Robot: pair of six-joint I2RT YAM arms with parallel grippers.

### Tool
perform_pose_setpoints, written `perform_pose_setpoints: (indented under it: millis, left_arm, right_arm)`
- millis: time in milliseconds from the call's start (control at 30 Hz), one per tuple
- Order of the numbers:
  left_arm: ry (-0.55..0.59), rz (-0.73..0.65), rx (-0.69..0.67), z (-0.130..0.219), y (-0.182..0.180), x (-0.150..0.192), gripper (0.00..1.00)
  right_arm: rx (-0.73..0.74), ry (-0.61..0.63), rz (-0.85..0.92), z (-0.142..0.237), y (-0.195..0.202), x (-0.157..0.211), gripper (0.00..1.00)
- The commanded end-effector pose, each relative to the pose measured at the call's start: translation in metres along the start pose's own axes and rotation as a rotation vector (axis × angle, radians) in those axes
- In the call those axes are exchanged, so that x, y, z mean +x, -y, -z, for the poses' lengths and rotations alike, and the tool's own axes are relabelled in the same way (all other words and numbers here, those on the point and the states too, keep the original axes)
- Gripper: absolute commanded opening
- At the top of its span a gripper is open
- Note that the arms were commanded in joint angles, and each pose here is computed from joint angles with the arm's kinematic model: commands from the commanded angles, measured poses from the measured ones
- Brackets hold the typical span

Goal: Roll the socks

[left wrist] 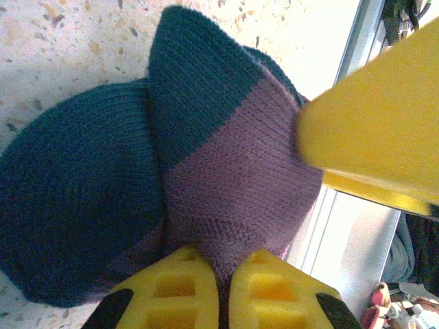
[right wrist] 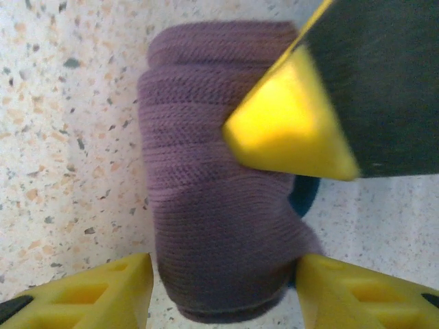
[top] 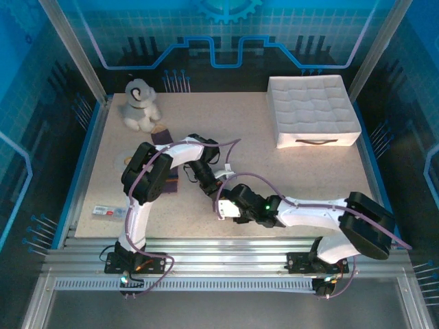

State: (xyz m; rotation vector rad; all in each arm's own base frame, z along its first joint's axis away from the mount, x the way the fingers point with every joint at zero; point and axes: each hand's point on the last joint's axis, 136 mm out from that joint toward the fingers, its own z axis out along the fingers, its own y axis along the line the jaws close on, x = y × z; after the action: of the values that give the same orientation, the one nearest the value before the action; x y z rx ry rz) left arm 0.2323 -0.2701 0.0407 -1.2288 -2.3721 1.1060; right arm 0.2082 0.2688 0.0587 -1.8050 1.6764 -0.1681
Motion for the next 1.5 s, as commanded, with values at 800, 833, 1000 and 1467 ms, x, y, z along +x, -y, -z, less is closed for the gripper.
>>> perform_pose_setpoints:
  millis: [800,833,1000,1467]
  left_arm:
    - [-0.036,0.088,0.003,-0.005,-0.019,0.01,0.0]
    - [-0.033,0.088,0.005,-0.004,-0.019,0.009,0.0]
    - [-0.014,0.092,0.002,0.0,-0.02,0.008,0.0]
    - [0.139,0.1,-0.108,0.021,-0.025,-0.011,0.15]
  right_arm:
    - [-0.053,0.067,0.046,-0.017,-0.006,-0.014,0.58]
    - [-0.058,0.05,0.049,-0.02,-0.008,-0.011,0.57]
    - [-0.047,-0.017,0.052,-0.031,-0.009,0.0,0.5]
    - [-0.439,-0.052,-0.073,-0.01,-0.039,0.007,0.0]
